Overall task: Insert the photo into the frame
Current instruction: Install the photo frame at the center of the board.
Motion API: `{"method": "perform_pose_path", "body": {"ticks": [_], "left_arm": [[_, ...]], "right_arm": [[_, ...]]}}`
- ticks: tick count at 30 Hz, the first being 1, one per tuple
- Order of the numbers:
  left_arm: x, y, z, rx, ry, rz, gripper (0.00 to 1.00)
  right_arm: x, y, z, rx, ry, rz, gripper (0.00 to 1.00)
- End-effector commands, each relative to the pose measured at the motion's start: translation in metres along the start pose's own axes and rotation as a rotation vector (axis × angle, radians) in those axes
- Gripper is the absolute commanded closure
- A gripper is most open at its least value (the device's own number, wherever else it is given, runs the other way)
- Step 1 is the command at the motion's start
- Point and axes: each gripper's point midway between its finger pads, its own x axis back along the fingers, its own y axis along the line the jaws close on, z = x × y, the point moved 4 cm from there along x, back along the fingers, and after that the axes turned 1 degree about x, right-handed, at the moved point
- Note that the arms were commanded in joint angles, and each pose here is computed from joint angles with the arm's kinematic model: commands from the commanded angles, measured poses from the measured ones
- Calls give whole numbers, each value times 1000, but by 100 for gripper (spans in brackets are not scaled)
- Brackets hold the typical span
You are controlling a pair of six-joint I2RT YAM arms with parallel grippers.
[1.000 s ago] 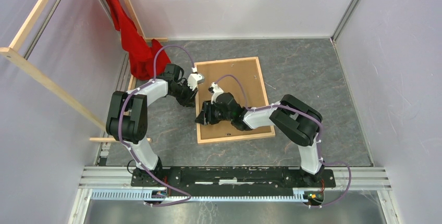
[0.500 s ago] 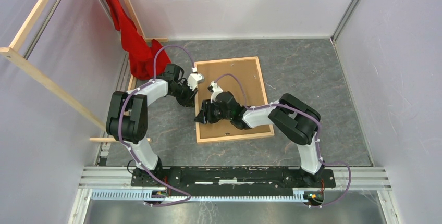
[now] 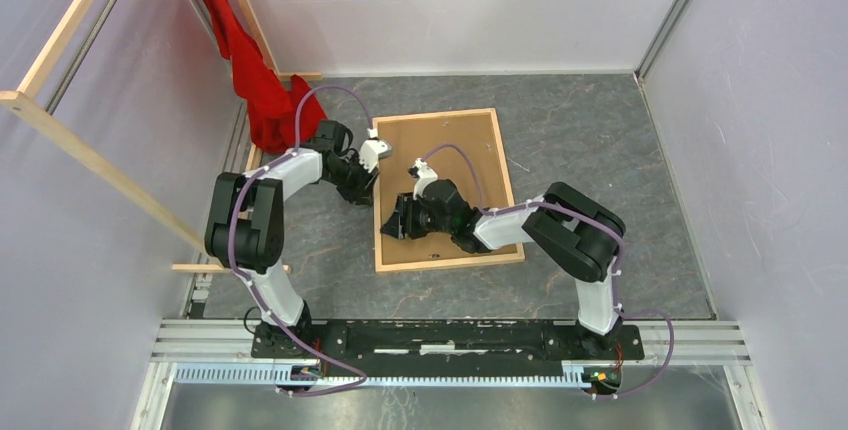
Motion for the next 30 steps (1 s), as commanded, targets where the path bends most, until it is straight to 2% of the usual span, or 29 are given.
{"method": "perform_pose_path", "body": {"ticks": [1, 6, 10, 16, 30], "left_arm": [[16, -2, -25, -31, -65, 52, 65], [19, -6, -32, -9, -86, 100, 59], [8, 0, -29, 23, -59, 107, 58], [-2, 7, -20, 43, -21, 93, 67], [-17, 6, -6, 75, 25, 109, 75]], "right_arm": [[17, -4, -4, -2, -39, 27, 48], [16, 1, -5, -16, -43, 6, 48], [11, 0, 2, -24, -24, 5, 48], [4, -4, 7, -31, -11, 27, 48], [-8, -4, 11, -45, -4, 58, 49]]}}
